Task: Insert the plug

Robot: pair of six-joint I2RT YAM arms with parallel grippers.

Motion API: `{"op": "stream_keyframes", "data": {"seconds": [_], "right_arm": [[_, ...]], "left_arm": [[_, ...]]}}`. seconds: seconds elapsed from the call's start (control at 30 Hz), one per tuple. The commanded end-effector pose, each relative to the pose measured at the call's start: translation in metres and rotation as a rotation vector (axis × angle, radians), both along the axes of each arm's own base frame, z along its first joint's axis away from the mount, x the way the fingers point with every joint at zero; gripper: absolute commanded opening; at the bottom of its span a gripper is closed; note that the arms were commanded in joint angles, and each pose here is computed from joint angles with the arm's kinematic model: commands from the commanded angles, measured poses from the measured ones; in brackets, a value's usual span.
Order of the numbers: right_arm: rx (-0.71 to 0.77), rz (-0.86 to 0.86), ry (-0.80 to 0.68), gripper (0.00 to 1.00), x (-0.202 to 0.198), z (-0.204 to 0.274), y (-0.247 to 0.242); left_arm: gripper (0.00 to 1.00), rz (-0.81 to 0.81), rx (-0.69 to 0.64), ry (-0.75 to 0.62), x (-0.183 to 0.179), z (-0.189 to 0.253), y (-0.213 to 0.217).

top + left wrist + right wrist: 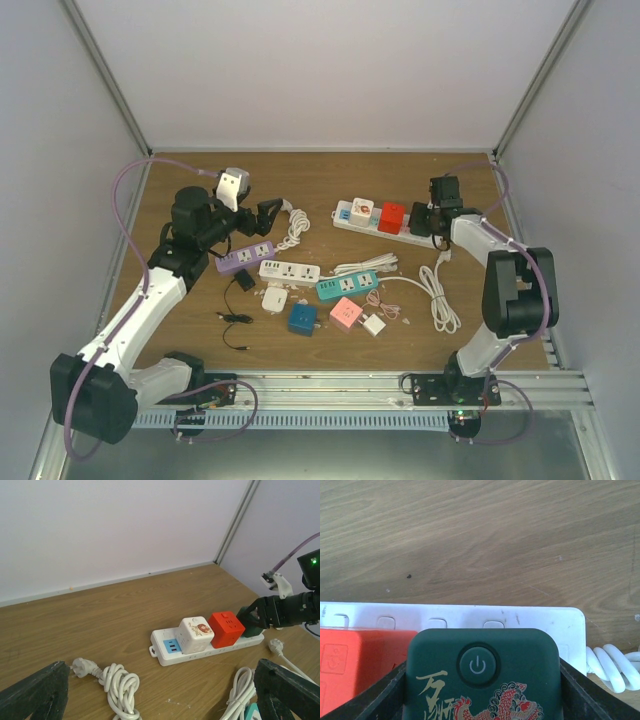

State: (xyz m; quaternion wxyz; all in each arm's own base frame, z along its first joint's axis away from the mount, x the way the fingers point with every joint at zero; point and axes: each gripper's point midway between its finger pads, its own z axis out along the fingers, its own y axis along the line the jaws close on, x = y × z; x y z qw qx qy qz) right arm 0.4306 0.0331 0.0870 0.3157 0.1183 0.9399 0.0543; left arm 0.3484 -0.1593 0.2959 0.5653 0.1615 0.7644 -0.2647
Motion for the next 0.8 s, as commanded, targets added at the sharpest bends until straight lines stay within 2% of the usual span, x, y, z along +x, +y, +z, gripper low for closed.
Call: {"op": "stream_keyframes", "data": {"seconds": [0.0,0.27,0.6,0.77], "right_arm": [[-0.068,-0.013,0.119,0.47,-0.021,-0.039,0.002],[-0.148,-0.063,0.195,0.47,-0.042,-0.066,-0.007],[-0.086,-0.070,0.298,0.44,-0.066,-0.100,-0.001],[-0.169,-0.118,0.286,0.50,-0.068,-0.095,-0.016]], "left_arm": [[0.99,0.002,-0.005,-0.035,0.004,0.008,0.002],[0.99,0.009,-0.005,-0.033,0.005,0.007,0.004],[0.99,0.036,-0.006,-0.022,0.009,0.006,0.009],[0.99,0.038,-0.007,-0.025,0.009,0.007,0.010]]}}
